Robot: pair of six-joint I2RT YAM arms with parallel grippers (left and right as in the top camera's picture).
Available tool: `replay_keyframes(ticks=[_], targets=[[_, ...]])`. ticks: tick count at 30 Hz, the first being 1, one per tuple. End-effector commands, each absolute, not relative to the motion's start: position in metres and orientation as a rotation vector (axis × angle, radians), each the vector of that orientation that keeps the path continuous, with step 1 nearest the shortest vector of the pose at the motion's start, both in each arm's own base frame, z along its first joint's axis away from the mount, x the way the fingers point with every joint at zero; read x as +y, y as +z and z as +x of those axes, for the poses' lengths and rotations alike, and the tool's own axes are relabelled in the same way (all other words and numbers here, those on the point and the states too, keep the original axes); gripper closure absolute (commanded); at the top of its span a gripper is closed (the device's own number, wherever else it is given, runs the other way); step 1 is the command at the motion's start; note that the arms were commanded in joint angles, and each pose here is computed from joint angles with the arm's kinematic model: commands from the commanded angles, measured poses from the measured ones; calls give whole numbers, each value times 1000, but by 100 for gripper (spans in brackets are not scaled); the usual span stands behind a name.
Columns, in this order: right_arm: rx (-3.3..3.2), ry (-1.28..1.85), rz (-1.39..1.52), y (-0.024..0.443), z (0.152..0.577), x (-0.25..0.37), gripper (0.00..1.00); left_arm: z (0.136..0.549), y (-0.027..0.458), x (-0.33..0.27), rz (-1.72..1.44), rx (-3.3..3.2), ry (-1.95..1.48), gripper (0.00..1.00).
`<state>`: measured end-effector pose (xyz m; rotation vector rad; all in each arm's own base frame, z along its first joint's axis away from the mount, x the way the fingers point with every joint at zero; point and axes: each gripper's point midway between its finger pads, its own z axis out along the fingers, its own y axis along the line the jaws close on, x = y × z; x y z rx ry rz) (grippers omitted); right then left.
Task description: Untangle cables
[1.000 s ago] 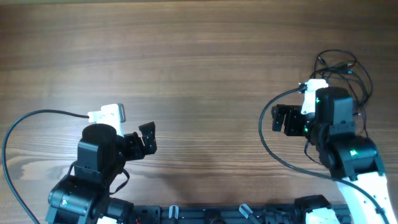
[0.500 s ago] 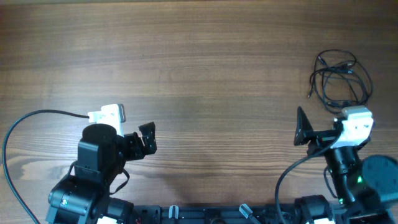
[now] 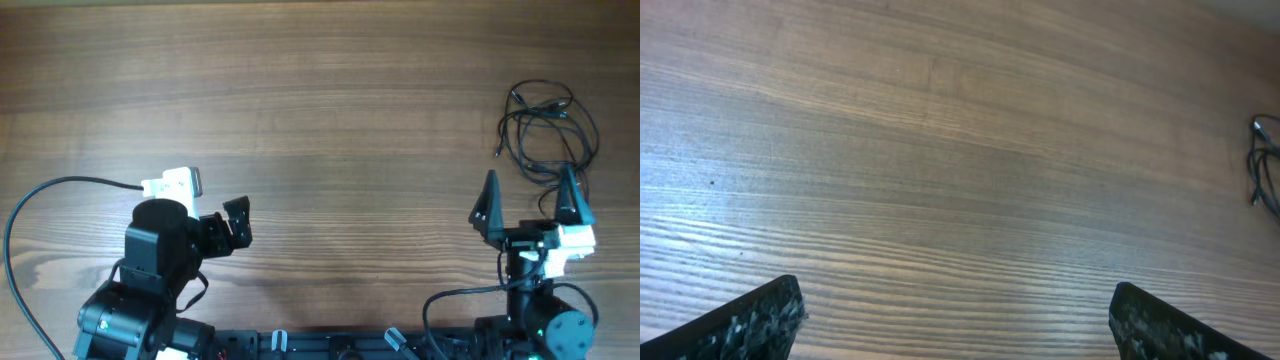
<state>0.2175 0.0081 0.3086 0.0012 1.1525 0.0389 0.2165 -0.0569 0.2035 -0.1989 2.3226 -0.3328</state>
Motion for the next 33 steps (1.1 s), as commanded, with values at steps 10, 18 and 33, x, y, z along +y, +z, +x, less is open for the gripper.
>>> replay_keyframes(ticks=[10, 18, 33], targets=[[1447, 72, -37, 205, 244, 15, 0, 216, 201, -58, -175, 2329, -330, 0], [1564, 36, -114, 175, 246, 19, 0, 216, 201, -58, -174, 2329, -330, 0], [1564, 35, -114, 176, 246, 19, 0, 216, 201, -58, -175, 2329, -330, 0]])
